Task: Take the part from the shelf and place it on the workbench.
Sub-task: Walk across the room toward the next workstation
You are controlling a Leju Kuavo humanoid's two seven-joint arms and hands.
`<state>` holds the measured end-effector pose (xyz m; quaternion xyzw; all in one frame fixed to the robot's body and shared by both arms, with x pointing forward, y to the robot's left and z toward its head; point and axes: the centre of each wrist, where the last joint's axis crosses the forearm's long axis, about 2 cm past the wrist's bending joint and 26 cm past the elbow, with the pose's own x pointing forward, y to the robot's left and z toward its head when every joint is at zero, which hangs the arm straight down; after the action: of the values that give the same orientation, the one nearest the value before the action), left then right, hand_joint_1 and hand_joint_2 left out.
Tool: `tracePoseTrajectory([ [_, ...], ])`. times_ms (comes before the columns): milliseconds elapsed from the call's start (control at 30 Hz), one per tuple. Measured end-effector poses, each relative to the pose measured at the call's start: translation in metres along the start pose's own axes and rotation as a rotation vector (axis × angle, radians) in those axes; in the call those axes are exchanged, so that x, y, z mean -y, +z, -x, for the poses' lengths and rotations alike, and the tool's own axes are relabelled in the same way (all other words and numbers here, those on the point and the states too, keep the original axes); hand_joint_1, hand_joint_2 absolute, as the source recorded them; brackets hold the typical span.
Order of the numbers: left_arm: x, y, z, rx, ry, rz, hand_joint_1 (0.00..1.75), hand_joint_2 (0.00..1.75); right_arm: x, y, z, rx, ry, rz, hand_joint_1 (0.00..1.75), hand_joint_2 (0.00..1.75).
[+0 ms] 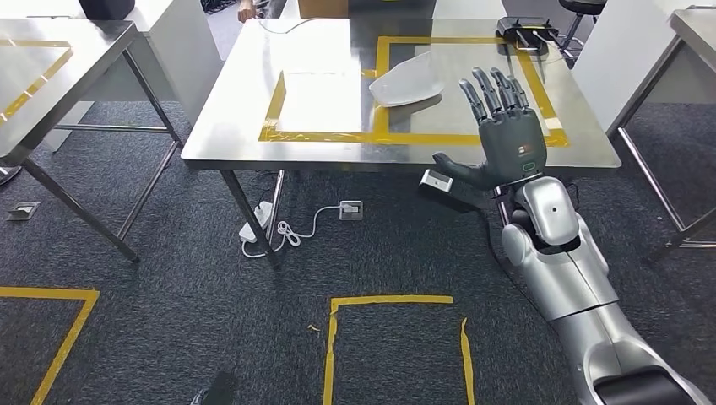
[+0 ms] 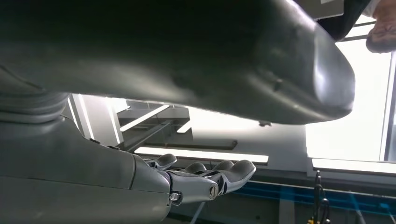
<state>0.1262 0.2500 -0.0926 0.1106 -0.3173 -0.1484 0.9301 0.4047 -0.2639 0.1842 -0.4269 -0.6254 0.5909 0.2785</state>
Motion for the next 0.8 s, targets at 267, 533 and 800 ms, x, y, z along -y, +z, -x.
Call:
tracePoseTrajectory([
  [267, 0.0, 0.0, -0.001, 0.004, 0.002, -0.002, 0.0, 0.44, -0.004, 0.0, 0.005, -0.033, -0.054, -0.026, 0.0, 0.0],
  [533, 0.001, 0.0, 0.001, -0.006, -0.002, 0.002, 0.0, 0.0, -0.018, 0.012, 0.004, -0.098, -0.093, -0.068, 0.0, 0.0],
  [800, 0.002, 0.001, 0.0, 0.023, -0.013, -0.014, 0.0, 0.0, -0.011, 0.008, 0.009, -0.123, -0.091, -0.055, 0.0, 0.0],
])
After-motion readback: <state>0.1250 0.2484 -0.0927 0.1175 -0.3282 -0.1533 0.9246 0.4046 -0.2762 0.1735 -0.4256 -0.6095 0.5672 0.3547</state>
